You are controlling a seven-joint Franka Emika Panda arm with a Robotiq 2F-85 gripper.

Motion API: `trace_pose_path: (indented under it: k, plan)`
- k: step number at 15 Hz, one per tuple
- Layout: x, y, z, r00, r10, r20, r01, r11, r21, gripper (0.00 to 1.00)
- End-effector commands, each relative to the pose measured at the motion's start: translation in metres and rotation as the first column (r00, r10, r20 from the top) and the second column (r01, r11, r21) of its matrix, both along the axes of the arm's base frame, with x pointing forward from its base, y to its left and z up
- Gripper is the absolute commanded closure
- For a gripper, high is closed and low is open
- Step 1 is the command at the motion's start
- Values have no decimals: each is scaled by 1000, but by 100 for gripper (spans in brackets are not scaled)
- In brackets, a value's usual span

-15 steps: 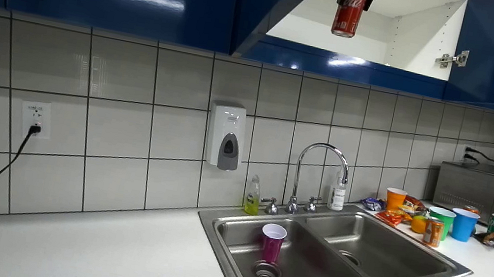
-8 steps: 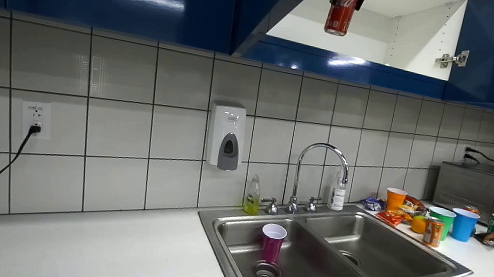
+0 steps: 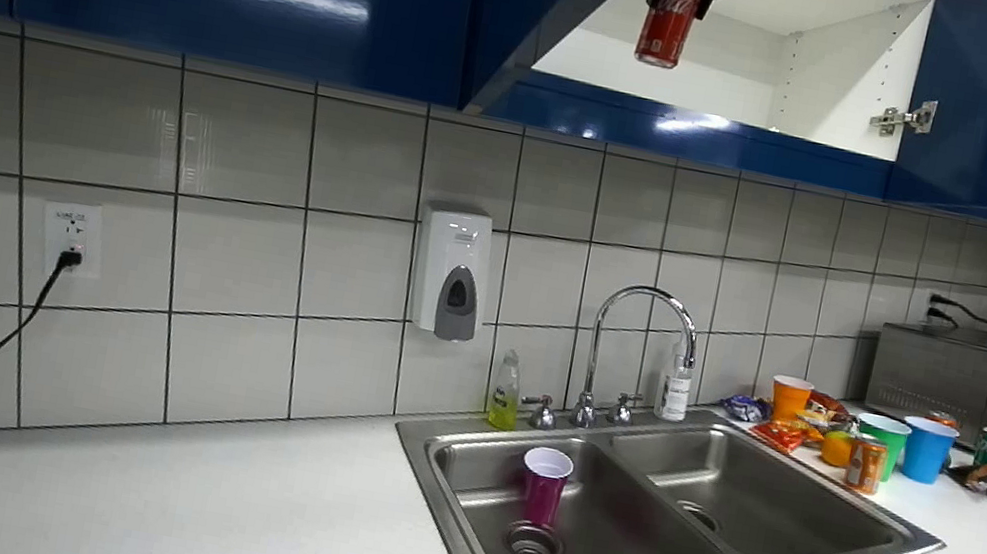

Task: Put the Coca Cola can inside the open cabinet

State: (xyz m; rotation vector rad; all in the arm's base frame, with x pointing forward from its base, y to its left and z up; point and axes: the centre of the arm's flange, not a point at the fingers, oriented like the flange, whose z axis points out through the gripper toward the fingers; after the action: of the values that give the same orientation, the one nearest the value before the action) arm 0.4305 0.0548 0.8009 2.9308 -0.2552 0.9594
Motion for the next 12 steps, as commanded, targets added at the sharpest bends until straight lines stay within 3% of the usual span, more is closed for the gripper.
trace_pose_path:
  k: [1,12]
  plan:
    - [16,2,16,999,-31,36,31,1000,-3,61]
    - [53,2,24,997,-56,46,57,998,-7,61]
